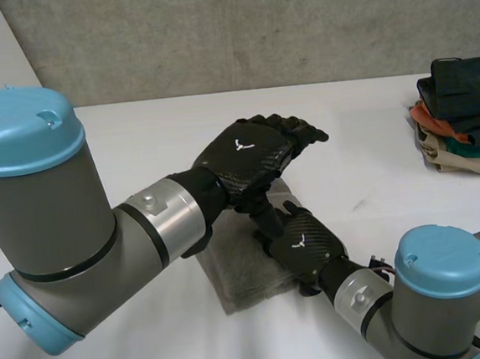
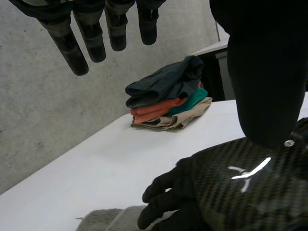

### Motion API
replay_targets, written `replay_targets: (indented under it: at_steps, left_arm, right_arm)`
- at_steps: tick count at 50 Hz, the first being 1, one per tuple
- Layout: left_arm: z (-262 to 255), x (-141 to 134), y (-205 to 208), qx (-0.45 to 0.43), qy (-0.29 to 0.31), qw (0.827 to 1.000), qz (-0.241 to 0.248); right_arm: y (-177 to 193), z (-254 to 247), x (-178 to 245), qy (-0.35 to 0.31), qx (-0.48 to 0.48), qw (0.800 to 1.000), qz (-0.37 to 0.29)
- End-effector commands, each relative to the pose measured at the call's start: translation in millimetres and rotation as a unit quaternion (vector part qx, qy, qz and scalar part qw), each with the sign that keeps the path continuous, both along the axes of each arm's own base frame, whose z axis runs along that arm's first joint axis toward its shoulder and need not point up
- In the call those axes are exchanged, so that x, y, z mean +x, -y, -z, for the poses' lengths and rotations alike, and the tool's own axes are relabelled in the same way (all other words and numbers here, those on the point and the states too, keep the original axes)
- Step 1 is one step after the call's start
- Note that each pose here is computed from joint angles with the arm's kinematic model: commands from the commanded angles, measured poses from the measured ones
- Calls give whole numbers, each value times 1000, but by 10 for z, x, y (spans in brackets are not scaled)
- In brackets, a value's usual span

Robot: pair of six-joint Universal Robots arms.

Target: Fold the laundry.

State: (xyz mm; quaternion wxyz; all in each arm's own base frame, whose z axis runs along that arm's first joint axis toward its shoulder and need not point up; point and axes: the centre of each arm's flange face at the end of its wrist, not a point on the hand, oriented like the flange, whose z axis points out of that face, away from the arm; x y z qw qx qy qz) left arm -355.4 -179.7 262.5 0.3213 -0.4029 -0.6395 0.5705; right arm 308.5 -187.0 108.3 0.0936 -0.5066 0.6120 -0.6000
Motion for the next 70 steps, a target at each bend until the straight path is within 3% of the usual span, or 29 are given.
replay_targets:
  at_steps: [1,20,29,33,39,43,45,54,61,65,70]
  left_arm:
    - [3,-15,-25,2,-1,1000,-3]
    - [-40,-10,8,-4,-8,1000,-8]
    - [-326,3,28,-42,-39,998,-13]
    - [-572,10,27,-80,-70,994,-18]
    - [-835,37,56,-119,-107,986,-35]
    - [-827,33,54,-116,-108,987,-35]
    - [-781,28,60,-110,-104,988,-35]
    - [-536,-31,79,-83,-82,993,-31]
    - [-335,-72,96,-62,-63,996,-29]
    - [-284,-102,69,-57,-59,996,-24]
    - [-288,-106,65,-58,-59,996,-23]
  right_arm:
    - [116,68,60,12,-18,1000,1]
    - [319,-93,213,53,-60,997,-4]
    - [739,-636,364,146,-97,984,29]
    - [1273,-1107,175,198,-148,966,80]
    - [1998,-1982,-402,268,-250,919,142]
    - [2506,-2383,-1170,290,-307,883,204]
    - [2618,-2398,-1370,290,-312,879,216]
    - [3322,-1461,-2500,234,-248,905,255]
    - [3441,-456,-2924,208,-129,940,238]
    - [3384,-268,-2957,196,-90,953,215]
    - [3365,-464,-3088,188,-110,940,262]
